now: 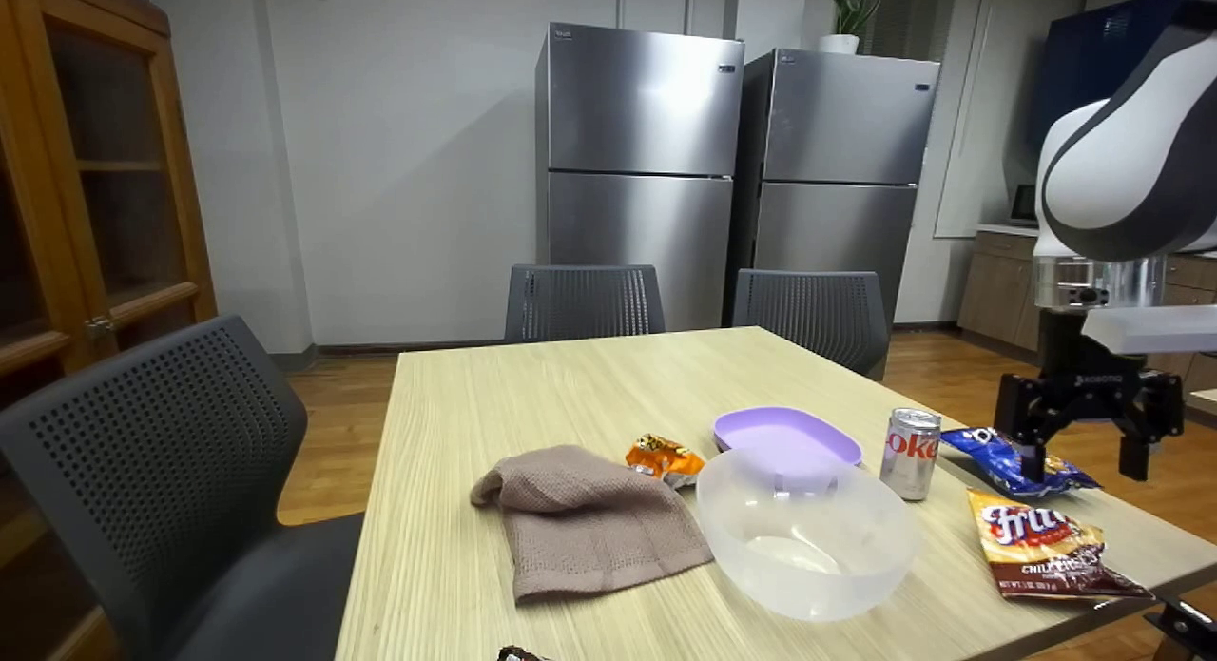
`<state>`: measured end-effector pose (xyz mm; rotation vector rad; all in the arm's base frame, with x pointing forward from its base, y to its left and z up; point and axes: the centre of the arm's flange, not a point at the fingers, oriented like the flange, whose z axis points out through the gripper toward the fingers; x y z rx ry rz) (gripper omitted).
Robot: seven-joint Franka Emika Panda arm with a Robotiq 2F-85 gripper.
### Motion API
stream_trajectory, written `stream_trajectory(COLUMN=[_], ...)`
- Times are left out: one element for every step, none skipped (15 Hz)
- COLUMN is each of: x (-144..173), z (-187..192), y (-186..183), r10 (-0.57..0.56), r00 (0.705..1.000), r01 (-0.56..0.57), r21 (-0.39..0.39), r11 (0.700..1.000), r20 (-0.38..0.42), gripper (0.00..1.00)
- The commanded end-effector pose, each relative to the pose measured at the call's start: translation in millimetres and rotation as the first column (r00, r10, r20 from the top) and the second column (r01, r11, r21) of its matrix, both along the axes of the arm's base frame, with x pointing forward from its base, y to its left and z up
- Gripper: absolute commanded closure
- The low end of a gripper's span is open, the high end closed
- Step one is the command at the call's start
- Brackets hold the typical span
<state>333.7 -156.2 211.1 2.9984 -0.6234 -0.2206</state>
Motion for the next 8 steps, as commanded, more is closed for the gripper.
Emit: stream_trajectory(x=[-3.4,-3.6,-3.6,-3.8,-4.4,-5.0,-5.4,-6.6], z=[-19.0,-21.7,-24.8,-27.4,-30.6,-33.9,-37.3,-41.0], y=[-15.4,-17.9,-20.2,-21.9,-23.0,-23.2,-22.7,-21.4], r10=[0.0,0.001,0.002,0.002,0.004,0.005,0.006,0.008], r00=[0.999,0.999,0.998,0.998,0.997,0.997,0.997,0.997], r01=[0.0,0.0,-0.001,-0.001,-0.003,-0.003,-0.005,-0.007], r21=[-0.014,-0.017,-0.016,-0.016,-0.016,-0.017,-0.019,-0.02], r11=[1.0,1.0,1.0,1.0,1.0,1.0,1.0,1.0], r20=[0.045,0.053,0.06,0.064,0.071,0.075,0.077,0.079], gripper=[0.0,0.0,0.0,0.0,0.0,0.0,0.0,0.0])
